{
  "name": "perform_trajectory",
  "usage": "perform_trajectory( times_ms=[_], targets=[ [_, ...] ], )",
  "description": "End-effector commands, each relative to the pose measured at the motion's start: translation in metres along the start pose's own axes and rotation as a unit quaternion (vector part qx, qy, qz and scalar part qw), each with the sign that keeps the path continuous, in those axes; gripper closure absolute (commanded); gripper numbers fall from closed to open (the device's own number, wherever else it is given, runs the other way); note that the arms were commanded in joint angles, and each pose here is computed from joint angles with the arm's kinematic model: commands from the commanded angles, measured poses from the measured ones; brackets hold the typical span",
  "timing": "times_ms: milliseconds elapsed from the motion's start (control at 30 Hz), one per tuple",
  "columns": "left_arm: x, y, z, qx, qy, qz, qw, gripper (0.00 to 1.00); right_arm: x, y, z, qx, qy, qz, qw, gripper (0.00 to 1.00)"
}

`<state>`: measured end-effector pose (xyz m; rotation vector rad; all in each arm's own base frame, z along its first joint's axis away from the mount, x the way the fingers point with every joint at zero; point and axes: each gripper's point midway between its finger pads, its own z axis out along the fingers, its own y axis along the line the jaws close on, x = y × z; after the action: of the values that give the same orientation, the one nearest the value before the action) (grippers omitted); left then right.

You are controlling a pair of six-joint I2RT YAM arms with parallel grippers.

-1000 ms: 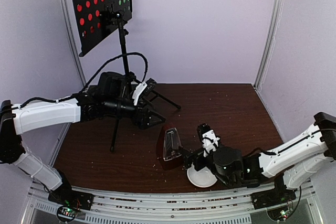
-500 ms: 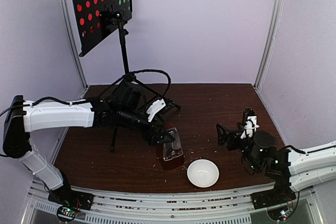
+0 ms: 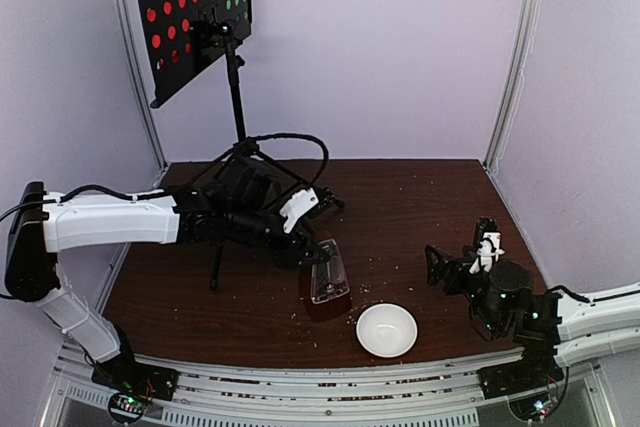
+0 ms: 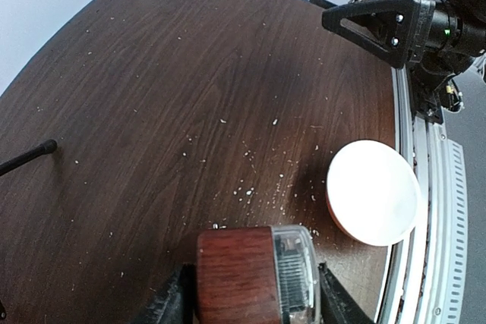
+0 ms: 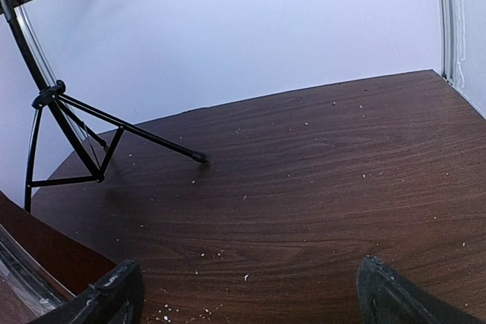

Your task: Pack up the instrument practice props

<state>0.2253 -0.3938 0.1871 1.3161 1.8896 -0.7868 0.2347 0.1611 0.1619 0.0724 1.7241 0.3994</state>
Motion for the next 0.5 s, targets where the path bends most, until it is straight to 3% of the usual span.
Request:
perform_trajectory(
  times_ms=[0,100,300,467],
  targets=[
    [-0.014,0.002,-0.004,-0.011,-0.017,0.008,1.000,0.60,-0.005,-0.002,0.002,0.015,0.001,-0.002,1.000,0.00],
    [-0.015,0.001,-0.005,-0.010,-0.018,0.008,1.000,0.53,-0.004,0.000,0.004,0.013,0.003,0.002,1.000,0.00],
    [-0.020,0.002,-0.011,-0.021,-0.034,0.008,0.999,0.22,-0.001,0.009,0.007,-0.006,0.015,0.003,1.000,0.00],
    [-0.034,0.004,-0.026,-0.041,-0.065,0.011,0.997,0.15,-0.006,0.035,0.012,-0.046,0.035,0.006,0.998,0.00]
  ],
)
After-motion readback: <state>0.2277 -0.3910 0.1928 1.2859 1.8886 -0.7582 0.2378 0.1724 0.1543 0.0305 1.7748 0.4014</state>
